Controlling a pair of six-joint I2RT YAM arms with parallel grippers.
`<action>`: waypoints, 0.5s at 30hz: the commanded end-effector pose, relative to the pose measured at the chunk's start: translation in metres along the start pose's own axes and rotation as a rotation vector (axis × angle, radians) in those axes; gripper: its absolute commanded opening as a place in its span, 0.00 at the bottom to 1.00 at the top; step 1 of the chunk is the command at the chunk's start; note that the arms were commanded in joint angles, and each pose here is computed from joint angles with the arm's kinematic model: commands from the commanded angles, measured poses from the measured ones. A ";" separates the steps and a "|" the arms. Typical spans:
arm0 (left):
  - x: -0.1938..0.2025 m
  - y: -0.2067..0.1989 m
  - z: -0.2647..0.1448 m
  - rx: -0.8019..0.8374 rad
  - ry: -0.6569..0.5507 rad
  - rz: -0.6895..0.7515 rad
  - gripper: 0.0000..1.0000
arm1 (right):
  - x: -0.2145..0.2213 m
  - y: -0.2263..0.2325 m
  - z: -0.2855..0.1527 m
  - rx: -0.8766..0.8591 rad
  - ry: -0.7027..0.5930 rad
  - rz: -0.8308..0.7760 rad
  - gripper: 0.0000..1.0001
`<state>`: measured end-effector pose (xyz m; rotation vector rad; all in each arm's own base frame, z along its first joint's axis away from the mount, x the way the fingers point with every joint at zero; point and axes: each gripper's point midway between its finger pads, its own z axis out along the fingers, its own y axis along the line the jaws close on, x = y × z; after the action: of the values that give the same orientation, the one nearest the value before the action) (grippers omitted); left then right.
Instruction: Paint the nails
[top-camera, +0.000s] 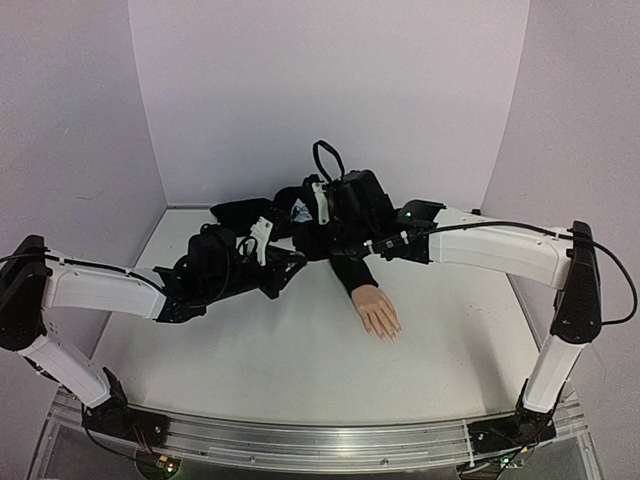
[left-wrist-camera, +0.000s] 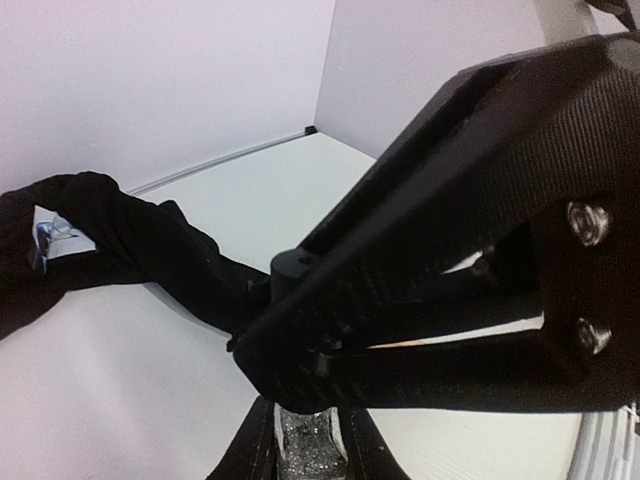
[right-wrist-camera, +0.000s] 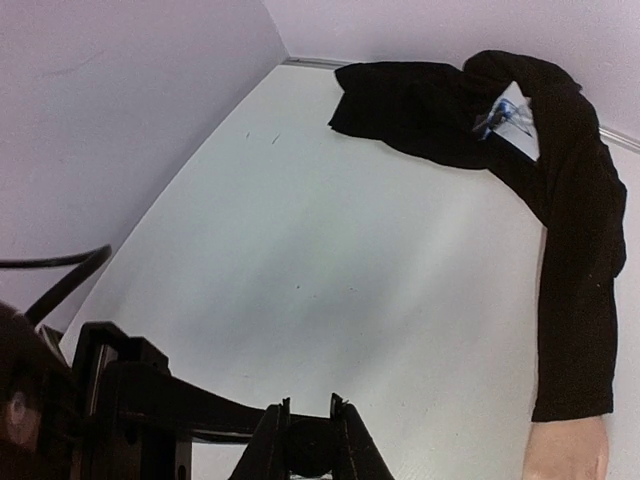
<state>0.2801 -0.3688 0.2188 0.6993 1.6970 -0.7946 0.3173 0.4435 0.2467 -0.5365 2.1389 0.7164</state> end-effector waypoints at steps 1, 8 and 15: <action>-0.045 -0.057 -0.045 0.431 -0.107 -0.017 0.00 | 0.008 0.036 -0.031 -0.266 0.020 -0.262 0.00; -0.052 -0.086 -0.109 0.885 -0.109 -0.013 0.00 | 0.048 0.088 -0.099 -0.910 0.121 -0.407 0.00; -0.053 -0.072 -0.090 0.830 -0.108 -0.038 0.00 | 0.040 0.071 -0.091 -0.813 0.102 -0.379 0.01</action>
<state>0.1722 -0.3501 0.2673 1.1608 1.3856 -1.6036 0.2057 0.4499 0.2953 -1.3598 1.6262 1.3376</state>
